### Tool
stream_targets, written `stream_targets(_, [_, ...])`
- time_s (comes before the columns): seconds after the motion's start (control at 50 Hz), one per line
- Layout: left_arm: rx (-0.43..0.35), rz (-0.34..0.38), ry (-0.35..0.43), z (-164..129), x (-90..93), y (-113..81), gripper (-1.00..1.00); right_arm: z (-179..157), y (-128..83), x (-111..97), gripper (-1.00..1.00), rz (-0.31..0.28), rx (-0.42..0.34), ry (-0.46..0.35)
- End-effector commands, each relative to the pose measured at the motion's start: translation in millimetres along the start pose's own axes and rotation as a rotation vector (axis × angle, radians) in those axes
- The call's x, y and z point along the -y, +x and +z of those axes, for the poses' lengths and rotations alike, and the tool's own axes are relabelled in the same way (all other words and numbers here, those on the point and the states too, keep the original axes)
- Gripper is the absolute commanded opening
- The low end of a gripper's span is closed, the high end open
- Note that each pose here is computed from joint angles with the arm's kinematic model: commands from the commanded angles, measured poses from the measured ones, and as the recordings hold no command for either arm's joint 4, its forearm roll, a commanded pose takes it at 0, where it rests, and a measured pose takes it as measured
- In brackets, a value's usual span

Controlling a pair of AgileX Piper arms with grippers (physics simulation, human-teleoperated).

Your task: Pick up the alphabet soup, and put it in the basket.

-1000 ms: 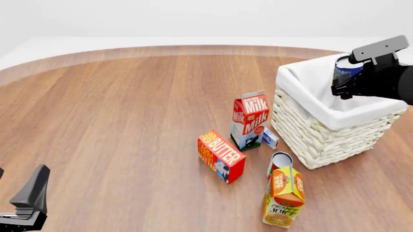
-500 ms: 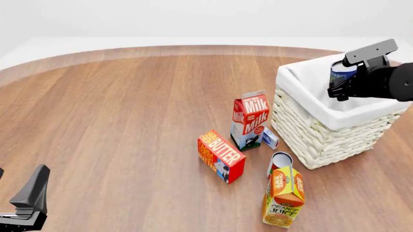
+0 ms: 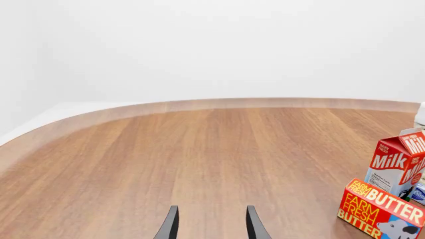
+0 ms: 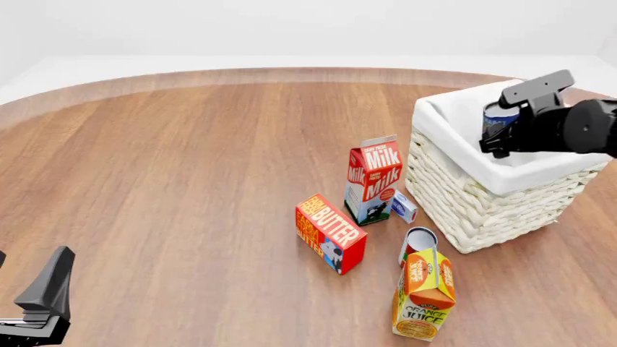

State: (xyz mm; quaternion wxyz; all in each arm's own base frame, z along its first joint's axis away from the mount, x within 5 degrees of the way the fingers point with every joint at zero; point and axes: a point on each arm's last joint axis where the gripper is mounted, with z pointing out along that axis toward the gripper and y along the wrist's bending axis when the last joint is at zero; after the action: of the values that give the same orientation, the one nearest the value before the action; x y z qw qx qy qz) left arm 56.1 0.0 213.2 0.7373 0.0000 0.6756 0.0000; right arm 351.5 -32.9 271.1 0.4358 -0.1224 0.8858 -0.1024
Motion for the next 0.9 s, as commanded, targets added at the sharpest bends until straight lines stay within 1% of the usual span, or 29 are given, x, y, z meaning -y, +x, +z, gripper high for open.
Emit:
stream_targets(0.02, [0.0,0.0,0.0,0,0.0,0.0,1.0,6,0,0,-1.0,0.017,-0.005,-0.002])
stream_targets(0.62, [0.0,0.0,0.0,0,0.0,0.0,1.0,17,9,-1,-1.0,0.02,-0.022,-0.003])
stream_targets(0.7, [0.0,0.0,0.0,0,0.0,0.0,1.0,17,8,1,-1.0,0.022,-0.019,0.001])
stream_targets(0.74, [0.0,0.0,0.0,0,0.0,0.0,1.0,16,6,6,-1.0,0.025,-0.01,0.015])
stream_targets(0.76, [0.0,0.0,0.0,0,0.0,0.0,1.0,16,6,7,1.0,0.027,-0.01,0.016])
stream_targets(0.9, [0.0,0.0,0.0,0,0.0,0.0,1.0,16,7,8,1.0,0.03,-0.004,0.022])
